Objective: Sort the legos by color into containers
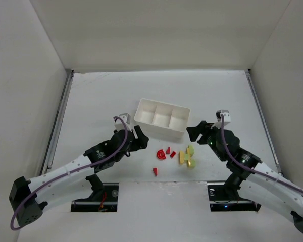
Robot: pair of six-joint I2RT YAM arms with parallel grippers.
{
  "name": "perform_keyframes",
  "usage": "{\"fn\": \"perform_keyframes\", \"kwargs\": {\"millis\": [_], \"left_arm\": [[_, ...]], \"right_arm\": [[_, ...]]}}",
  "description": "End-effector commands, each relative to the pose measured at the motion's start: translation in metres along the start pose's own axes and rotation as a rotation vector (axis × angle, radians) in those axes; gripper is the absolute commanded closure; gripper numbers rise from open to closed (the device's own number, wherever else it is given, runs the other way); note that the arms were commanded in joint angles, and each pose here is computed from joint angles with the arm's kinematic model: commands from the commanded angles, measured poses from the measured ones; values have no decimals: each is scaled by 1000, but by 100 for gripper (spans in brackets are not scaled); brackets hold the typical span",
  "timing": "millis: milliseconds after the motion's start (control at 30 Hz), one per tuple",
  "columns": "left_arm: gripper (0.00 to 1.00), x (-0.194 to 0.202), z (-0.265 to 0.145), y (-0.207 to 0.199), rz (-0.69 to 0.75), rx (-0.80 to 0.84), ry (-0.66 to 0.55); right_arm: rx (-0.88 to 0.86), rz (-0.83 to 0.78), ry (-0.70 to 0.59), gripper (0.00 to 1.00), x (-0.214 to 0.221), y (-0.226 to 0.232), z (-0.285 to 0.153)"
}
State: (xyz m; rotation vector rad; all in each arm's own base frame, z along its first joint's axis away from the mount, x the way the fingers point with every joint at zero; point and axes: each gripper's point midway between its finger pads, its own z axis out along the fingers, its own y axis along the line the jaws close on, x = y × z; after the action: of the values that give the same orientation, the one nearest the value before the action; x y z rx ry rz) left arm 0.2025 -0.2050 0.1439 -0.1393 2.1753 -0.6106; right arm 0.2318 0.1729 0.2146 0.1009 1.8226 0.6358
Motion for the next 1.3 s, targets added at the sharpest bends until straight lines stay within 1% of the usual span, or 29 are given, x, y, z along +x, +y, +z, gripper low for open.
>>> {"fn": "perform_keyframes", "kwargs": {"millis": [0,67,100,133,167,200,233,267,333,367,433,467,500,567,633,833,900,1033,1100,1267], "left_arm": [[35,-7,2,-13,-4,56,-51],[41,0,4,-22,9,91,-49],[47,5,7,-26,31,102,-41],[57,10,9,-32,59,109,-29],[68,17,11,-39,89,118,-10],[78,22,13,-46,119,125,4],[84,28,16,-51,152,122,15],[85,35,20,-56,180,111,26],[83,46,27,-63,231,80,44],[79,51,31,-64,250,60,55],[66,58,37,-65,270,31,59],[61,61,39,-66,271,24,60],[56,63,41,-69,273,25,61],[53,64,44,-76,275,37,65],[52,67,48,-77,273,38,81],[52,83,56,-55,284,-48,133],[49,87,59,-49,269,-68,146],[48,96,65,-49,265,-83,168],[48,102,68,-49,264,-85,186],[51,119,74,-42,261,-109,238]], "right_arm": [[64,-21,-41,33,-16,-9,4],[84,-12,-46,52,-17,-14,7],[95,-10,-44,63,-15,-17,8],[111,-11,-40,76,-13,-21,10],[129,-14,-31,86,-10,-26,11],[150,-12,-24,91,-7,-32,12],[171,-7,-20,92,-4,-38,13],[193,-4,-16,92,-1,-45,14],[224,-3,-11,89,4,-56,14],[231,-2,-13,83,5,-60,14],[236,0,-17,66,9,-64,13],[237,1,-20,60,11,-66,13],[234,2,-22,56,11,-66,14],[226,3,-21,50,12,-65,14],[221,3,-20,46,13,-64,13],[209,9,-20,40,16,-63,12],[195,18,-21,38,18,-61,10],[161,35,-36,30,17,-55,7],[152,37,-39,29,18,-54,6],[148,36,-37,29,20,-54,6]]}}
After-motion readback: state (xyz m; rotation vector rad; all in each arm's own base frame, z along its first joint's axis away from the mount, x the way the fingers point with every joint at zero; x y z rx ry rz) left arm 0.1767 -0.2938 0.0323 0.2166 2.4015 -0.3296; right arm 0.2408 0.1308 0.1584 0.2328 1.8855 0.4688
